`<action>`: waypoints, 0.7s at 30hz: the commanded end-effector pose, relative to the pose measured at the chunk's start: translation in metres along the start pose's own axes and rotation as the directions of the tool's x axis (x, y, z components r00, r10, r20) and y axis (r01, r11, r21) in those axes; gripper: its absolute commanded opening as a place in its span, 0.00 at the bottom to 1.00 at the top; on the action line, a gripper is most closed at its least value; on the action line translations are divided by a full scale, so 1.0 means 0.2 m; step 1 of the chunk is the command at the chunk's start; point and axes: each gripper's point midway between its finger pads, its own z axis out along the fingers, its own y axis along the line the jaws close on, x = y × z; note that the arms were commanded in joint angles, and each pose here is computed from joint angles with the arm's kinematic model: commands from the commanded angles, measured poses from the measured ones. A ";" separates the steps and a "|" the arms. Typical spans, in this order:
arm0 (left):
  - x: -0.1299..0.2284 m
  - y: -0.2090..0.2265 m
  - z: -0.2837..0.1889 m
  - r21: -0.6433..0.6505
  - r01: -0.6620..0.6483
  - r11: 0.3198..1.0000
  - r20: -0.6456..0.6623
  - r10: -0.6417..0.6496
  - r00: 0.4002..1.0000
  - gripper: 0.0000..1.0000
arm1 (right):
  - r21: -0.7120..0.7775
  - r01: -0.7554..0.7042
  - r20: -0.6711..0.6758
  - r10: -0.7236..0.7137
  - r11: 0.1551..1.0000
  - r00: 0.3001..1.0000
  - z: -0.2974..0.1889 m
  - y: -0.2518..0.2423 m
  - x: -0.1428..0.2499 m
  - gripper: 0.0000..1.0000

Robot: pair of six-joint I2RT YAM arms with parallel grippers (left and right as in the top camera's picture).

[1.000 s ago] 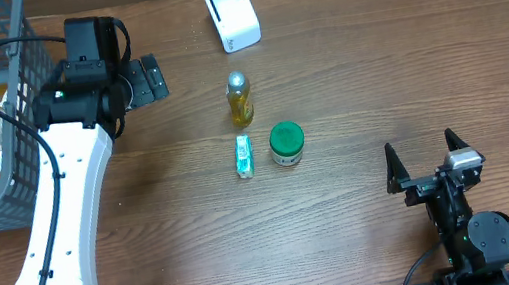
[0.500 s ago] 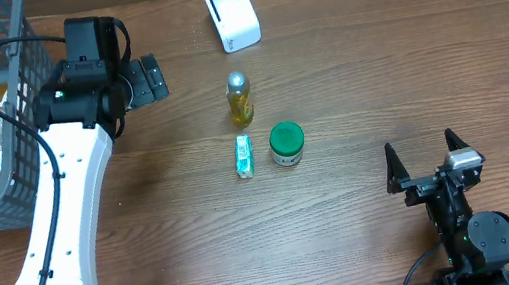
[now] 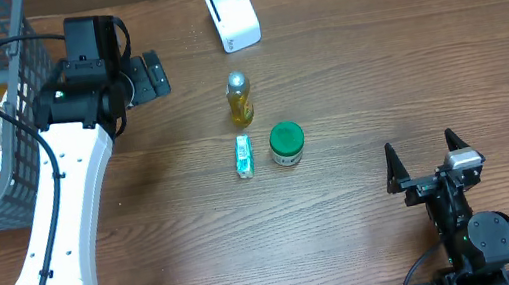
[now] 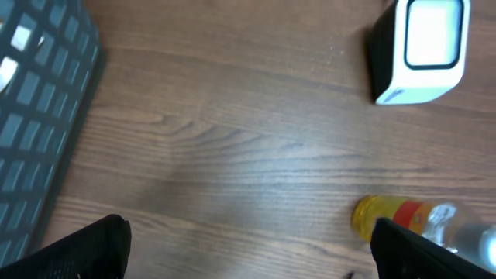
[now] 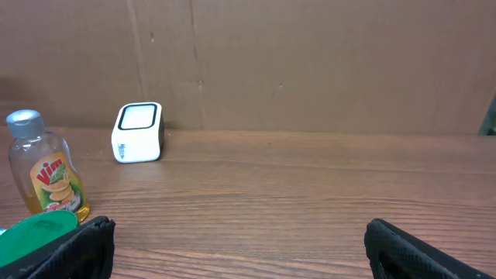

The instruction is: Scan the item barcode

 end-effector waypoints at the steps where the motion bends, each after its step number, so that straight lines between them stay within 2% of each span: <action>1: -0.06 -0.06 -0.03 0.061 -0.027 0.998 0.045 0.024 0.999 0.79 | -0.003 0.001 -0.004 -0.001 1.000 1.000 0.00 0.00 0.02 1.00; 2: -0.10 -0.08 -0.05 0.083 -0.046 0.995 0.074 0.039 0.996 0.57 | -0.003 0.001 -0.004 -0.001 1.000 1.000 0.00 0.00 0.02 1.00; 3: -0.15 -0.09 -0.08 0.094 -0.060 0.994 0.107 0.050 0.993 0.42 | -0.003 0.001 -0.004 -0.001 1.000 1.000 0.00 0.00 0.02 1.00; 4: -0.21 -0.10 -0.12 0.098 -0.067 0.993 0.138 0.053 0.989 0.41 | -0.003 0.001 -0.004 -0.001 1.000 1.000 0.00 0.00 0.02 1.00; 8: -0.48 -0.05 -0.40 0.065 -0.060 0.996 0.287 0.039 0.957 0.52 | -0.003 0.001 -0.004 -0.001 1.000 1.000 0.00 0.00 0.02 1.00; 13: -0.79 0.20 -0.80 -0.068 -0.027 0.997 0.492 0.057 0.869 0.95 | -0.003 0.001 -0.004 -0.001 1.000 1.000 0.00 0.00 0.02 1.00; 17: -0.90 0.49 -0.94 -0.218 0.027 0.976 0.560 0.102 0.822 1.00 | -0.003 0.001 -0.004 -0.001 1.000 1.000 0.00 0.00 0.02 1.00; 21: -0.91 0.81 -0.93 -0.342 0.071 0.937 0.530 0.130 0.838 1.00 | -0.003 0.001 -0.004 -0.001 1.000 1.000 0.00 0.00 0.02 1.00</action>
